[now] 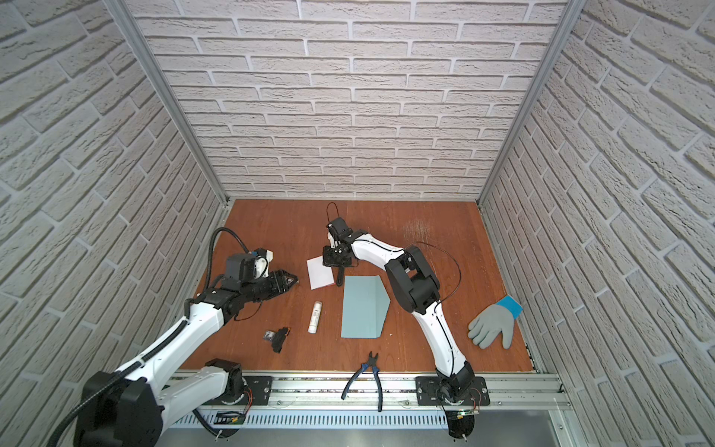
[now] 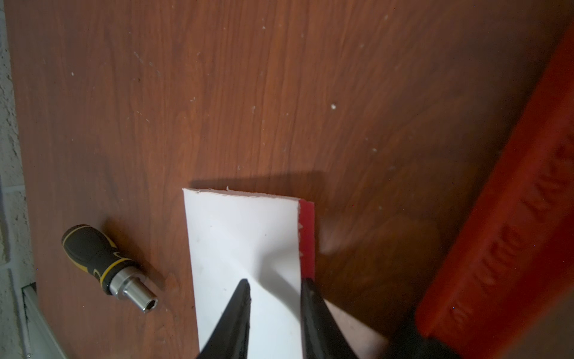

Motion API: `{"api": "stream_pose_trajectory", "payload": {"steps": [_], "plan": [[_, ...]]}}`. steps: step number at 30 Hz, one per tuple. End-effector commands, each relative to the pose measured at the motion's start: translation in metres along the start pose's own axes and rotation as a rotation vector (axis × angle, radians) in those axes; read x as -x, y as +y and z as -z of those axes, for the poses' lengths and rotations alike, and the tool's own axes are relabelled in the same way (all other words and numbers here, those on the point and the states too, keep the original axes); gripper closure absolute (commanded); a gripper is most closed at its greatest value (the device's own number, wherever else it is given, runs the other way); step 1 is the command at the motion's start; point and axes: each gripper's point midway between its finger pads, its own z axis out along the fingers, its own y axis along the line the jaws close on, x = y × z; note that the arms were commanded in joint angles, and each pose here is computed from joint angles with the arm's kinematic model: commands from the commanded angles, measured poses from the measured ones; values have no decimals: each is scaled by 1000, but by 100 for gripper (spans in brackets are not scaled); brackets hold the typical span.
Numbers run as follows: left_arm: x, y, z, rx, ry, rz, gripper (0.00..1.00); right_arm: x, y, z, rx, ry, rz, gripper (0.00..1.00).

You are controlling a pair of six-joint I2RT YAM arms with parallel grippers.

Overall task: Place the letter into the envelope and seal it
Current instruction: 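Pinch the folded letter's edge with the right gripper and lift it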

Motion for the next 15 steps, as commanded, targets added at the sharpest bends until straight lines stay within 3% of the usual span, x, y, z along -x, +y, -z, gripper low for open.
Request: {"api": "stream_pose_trajectory", "payload": {"steps": [1, 4, 15], "plan": [[18, -12, 8, -39, -69, -41, 42, 5, 7, 2, 8, -13, 14, 82], [19, -11, 8, -31, -72, -43, 42, 7, 9, 7, 6, -16, 15, 94], [20, -16, 30, -39, -122, -52, 41, 17, 57, 66, 117, -118, 59, 94]]}}
